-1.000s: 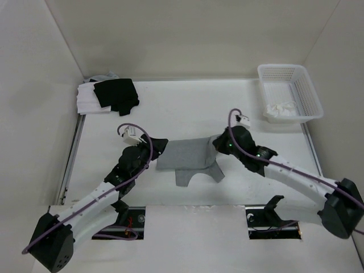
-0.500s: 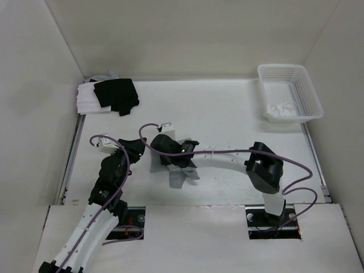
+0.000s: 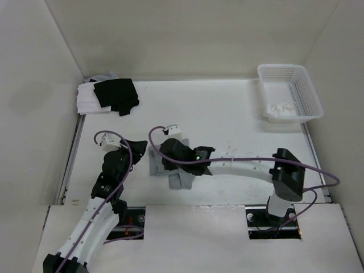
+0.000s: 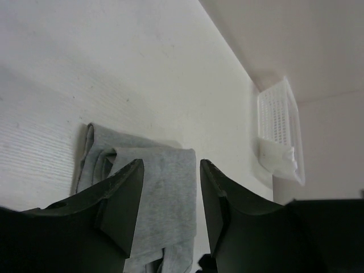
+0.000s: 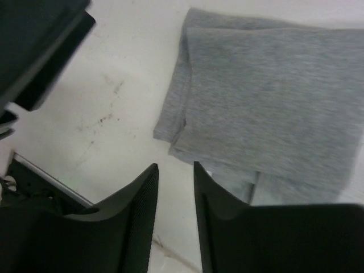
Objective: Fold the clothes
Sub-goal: Fold the tank top
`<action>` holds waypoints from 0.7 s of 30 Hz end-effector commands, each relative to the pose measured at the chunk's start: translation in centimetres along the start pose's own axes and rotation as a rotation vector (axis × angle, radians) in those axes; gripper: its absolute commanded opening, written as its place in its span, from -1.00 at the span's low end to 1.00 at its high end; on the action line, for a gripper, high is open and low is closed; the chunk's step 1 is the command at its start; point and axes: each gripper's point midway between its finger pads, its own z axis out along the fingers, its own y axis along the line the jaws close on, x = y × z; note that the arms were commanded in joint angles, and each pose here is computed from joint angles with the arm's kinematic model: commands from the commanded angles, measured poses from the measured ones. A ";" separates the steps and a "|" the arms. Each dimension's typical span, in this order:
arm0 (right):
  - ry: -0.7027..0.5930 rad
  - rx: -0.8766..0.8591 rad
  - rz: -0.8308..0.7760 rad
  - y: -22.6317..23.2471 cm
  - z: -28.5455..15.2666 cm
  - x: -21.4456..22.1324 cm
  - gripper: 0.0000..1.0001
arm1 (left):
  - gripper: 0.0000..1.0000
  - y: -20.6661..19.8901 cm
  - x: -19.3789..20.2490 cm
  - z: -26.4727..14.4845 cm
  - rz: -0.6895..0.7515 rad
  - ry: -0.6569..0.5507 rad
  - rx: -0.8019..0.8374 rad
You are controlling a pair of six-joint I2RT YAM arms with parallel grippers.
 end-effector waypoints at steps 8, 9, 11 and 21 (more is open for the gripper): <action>-0.155 -0.049 0.160 -6.1 -1.5 -1.9 -0.90 | -0.18 -1.3 6.2 1.2 0.091 0.151 0.069; -0.164 -0.046 0.158 -6.7 -1.7 -1.7 -0.90 | -0.18 -1.0 6.2 1.1 0.104 0.147 0.066; -0.231 -0.020 0.162 -10.0 -3.3 -2.0 -0.88 | -0.16 1.2 5.0 0.5 0.140 0.103 -0.005; -0.486 0.081 0.336 -21.7 -7.2 -5.2 -0.64 | 0.07 7.2 -1.0 -0.8 0.123 -0.100 -0.298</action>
